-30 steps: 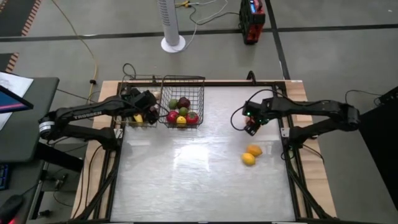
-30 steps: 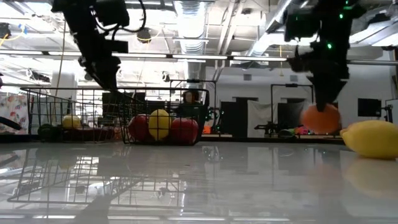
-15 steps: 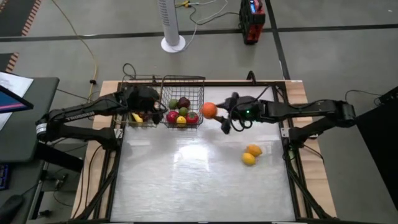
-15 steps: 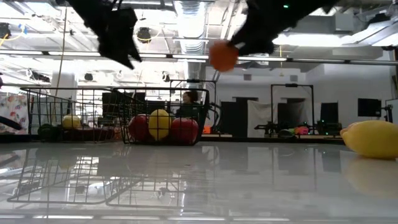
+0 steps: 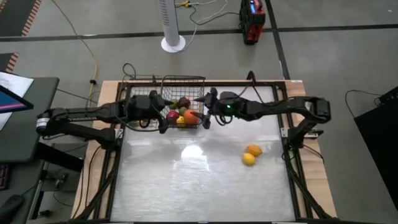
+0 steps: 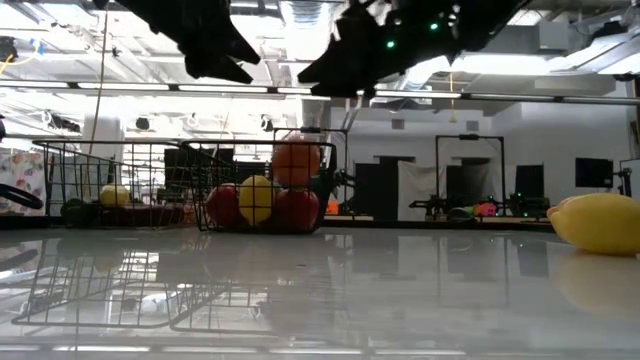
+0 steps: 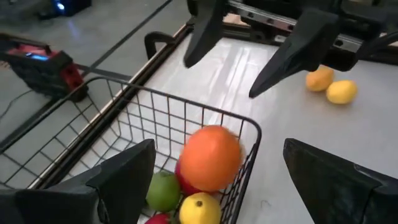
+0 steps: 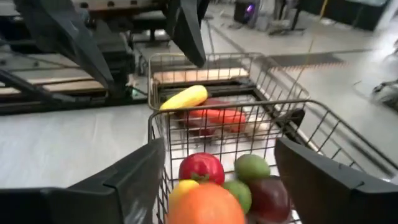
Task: Sort produce into baskets
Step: Put the top orange lemon into the right wire basket
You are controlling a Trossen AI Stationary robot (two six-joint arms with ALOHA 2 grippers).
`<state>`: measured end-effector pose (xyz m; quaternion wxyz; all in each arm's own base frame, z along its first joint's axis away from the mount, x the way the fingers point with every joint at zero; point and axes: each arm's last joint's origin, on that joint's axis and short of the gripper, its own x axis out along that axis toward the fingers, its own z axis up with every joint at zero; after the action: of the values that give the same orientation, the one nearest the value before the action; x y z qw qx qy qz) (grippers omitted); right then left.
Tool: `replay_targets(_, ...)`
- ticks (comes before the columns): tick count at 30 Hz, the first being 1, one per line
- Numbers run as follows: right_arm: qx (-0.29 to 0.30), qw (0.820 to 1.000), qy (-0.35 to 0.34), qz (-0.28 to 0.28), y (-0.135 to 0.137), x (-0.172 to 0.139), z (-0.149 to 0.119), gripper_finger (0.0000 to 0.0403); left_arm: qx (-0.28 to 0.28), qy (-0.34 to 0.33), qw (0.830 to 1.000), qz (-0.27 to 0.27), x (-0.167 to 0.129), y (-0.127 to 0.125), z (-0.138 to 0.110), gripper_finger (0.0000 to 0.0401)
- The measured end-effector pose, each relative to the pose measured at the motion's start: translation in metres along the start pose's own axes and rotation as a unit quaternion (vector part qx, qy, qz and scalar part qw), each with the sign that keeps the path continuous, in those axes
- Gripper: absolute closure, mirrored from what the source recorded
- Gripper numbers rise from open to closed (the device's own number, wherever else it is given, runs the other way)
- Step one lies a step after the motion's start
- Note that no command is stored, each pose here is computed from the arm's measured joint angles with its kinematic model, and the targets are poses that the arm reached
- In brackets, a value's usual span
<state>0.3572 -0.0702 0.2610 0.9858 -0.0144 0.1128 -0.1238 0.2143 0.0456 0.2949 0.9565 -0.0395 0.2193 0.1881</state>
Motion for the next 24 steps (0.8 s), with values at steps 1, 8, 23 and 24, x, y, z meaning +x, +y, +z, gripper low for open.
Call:
replay_targets(1, 0.000, 1.000, 0.008, 0.005, -0.002, 0.003, 0.001, 0.0063, 0.001, 0.002, 1.000, 0.003, 0.000, 0.000, 0.000, 0.0057)
replay_targets(8, -0.002, 0.990, 0.142, 0.026, 0.002, -0.019, 0.026, 0.0014, -0.014, 0.022, 1.000, -0.007, -0.001, -0.003, -0.004, 0.0057)
replay_targets(23, 0.048, 0.894, 0.442, 0.053, 0.083, -0.119, -0.037, 0.0028, -0.022, 0.009, 0.999, -0.039, -0.004, -0.018, -0.003, 0.0057)
replay_targets(24, 0.051, 0.887, 0.457, 0.048, 0.086, -0.123, -0.042, 0.0028, -0.023, 0.009, 0.999, -0.040, -0.004, -0.019, -0.003, 0.0057)
